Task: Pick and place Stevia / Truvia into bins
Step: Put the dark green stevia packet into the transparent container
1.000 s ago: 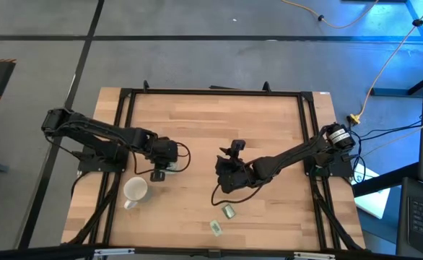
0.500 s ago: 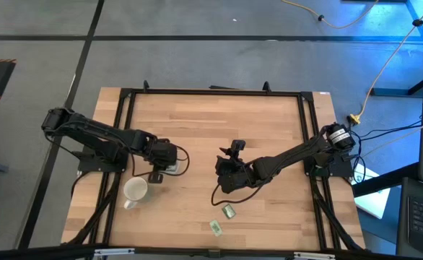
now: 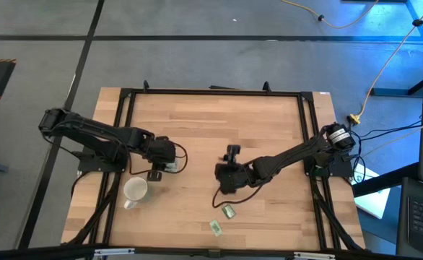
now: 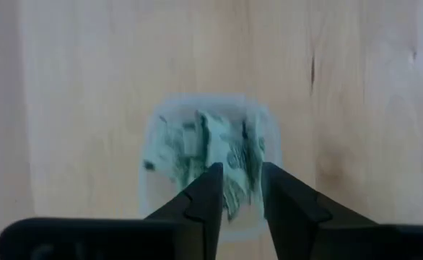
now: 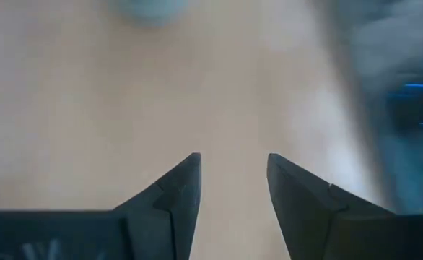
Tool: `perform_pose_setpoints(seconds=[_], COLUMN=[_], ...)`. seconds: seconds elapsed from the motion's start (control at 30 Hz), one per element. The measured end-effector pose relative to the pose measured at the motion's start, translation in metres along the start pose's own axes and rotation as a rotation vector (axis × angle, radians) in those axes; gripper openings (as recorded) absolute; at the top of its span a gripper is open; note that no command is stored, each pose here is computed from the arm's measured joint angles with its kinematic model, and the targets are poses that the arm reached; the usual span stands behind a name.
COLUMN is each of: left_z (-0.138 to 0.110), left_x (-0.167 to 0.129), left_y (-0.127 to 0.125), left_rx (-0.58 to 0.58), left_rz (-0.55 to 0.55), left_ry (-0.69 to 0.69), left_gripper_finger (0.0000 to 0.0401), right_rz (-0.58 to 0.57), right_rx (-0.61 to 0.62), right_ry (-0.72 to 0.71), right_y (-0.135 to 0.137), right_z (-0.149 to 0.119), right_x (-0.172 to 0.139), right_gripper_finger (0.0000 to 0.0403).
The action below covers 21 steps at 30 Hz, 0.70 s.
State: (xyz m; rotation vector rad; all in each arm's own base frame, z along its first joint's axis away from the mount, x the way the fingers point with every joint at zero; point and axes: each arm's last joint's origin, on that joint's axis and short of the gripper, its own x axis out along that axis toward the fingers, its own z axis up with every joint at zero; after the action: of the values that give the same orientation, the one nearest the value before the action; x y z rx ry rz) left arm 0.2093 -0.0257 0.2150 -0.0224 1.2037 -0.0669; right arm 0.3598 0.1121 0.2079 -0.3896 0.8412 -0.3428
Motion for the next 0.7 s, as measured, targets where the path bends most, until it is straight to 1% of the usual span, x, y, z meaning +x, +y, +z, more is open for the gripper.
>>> perform_pose_setpoints(seconds=[0.07, 0.17, 0.23, 0.3, 0.37, 0.43, 0.5, 0.57, 0.7], left_z=[0.002, 0.011, 0.018, 0.026, 0.031, 0.033, 0.034, 0.034, 0.034], left_x=[-0.005, -0.014, -0.019, -0.022, -0.024, -0.025, -0.024, -0.024, -0.022], left_y=[0.001, 0.000, -0.001, -0.002, -0.002, -0.002, -0.003, -0.002, -0.002], left_rx=[-0.003, 0.001, 0.004, 0.006, 0.007, 0.008, 0.008, 0.008, 0.008], left_rz=[0.000, -0.012, -0.022, -0.029, -0.035, -0.037, -0.037, -0.037, -0.036], left_ry=[-0.057, -0.191, -0.290, -0.378, -0.434, -0.460, -0.460, -0.457, -0.450], left_gripper_finger=[0.0093, 0.0095, 0.0094, 0.0092, 0.0089, 0.0087, 0.0086, 0.0086, 0.0086], right_rz=[0.185, 0.417, 0.555, 0.648, 0.684, 0.688, 0.690, 0.684, 0.699], right_rx=[0.013, 0.059, 0.071, 0.083, 0.090, 0.114, 0.132, 0.119, 0.090], right_ry=[0.020, 0.056, 0.078, 0.093, 0.089, 0.103, 0.121, 0.161, 0.172], right_y=[0.006, 0.012, 0.017, 0.022, 0.028, 0.033, 0.041, 0.051, 0.069], right_z=[-0.001, -0.001, -0.002, -0.002, -0.002, -0.003, -0.006, -0.013, -0.020], right_x=[-0.001, -0.003, -0.006, -0.010, -0.013, -0.015, -0.014, -0.012, -0.007], right_gripper_finger=[0.0163, 0.0163, 0.0163, 0.0163, 0.0163, 0.0163, 0.0163, 0.0163, 0.0155])
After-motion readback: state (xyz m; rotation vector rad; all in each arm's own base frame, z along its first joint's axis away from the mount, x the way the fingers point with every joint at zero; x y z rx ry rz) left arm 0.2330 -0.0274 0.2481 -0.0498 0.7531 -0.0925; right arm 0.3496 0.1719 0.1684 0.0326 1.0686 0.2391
